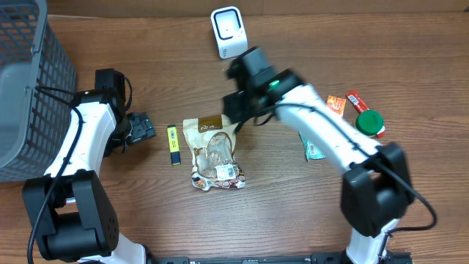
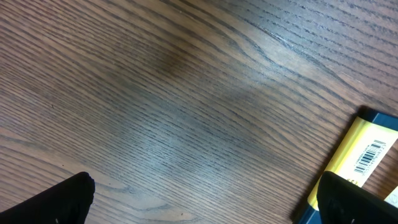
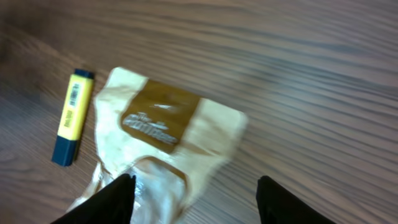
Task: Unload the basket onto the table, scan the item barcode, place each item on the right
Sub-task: 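Move the right gripper left over the clear PanTree snack bag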
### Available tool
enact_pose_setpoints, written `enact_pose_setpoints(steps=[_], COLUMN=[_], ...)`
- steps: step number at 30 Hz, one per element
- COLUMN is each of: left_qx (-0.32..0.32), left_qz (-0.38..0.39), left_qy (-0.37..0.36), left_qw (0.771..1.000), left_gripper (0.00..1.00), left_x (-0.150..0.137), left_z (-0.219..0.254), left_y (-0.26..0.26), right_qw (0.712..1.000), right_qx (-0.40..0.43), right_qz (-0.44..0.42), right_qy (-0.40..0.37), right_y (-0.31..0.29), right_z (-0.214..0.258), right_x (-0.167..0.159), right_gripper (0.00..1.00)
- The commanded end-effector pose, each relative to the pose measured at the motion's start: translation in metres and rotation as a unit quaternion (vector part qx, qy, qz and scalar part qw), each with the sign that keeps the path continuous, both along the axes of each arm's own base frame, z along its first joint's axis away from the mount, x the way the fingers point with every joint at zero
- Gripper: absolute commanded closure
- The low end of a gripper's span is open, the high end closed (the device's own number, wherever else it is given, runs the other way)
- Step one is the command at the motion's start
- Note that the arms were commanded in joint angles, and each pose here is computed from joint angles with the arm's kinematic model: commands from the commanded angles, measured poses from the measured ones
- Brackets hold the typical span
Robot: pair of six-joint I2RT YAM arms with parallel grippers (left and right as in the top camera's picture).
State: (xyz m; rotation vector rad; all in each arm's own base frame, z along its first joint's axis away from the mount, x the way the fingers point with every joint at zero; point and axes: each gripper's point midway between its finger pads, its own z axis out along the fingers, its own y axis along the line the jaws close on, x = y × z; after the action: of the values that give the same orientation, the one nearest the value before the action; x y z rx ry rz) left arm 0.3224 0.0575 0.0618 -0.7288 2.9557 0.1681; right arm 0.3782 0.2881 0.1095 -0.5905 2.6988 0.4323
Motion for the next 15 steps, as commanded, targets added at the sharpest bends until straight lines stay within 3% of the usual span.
enact_pose_setpoints(steps=[1, 8, 15], left_qx=[0.005, 0.005, 0.005], left_qz=[-0.006, -0.006, -0.006], left_qy=[0.006, 0.006, 0.006], left_qw=[1.000, 1.000, 1.000], left_gripper=[0.00, 0.00, 0.00], left_x=[-0.002, -0.002, -0.002], left_z=[-0.002, -0.002, -0.002], left_y=[0.001, 0.001, 0.001], right_qw=[0.997, 0.990, 0.988], right_qx=[-0.063, -0.109, -0.153], right_qz=[0.026, 0.083, 0.024], right_qy=[-0.038, -0.027, -0.019], right_y=[0.016, 0.040, 0.010], right_z=[-0.022, -0.069, -0.083], right_x=[-0.001, -0.022, -0.008], right_gripper=[0.34, 0.32, 0.32])
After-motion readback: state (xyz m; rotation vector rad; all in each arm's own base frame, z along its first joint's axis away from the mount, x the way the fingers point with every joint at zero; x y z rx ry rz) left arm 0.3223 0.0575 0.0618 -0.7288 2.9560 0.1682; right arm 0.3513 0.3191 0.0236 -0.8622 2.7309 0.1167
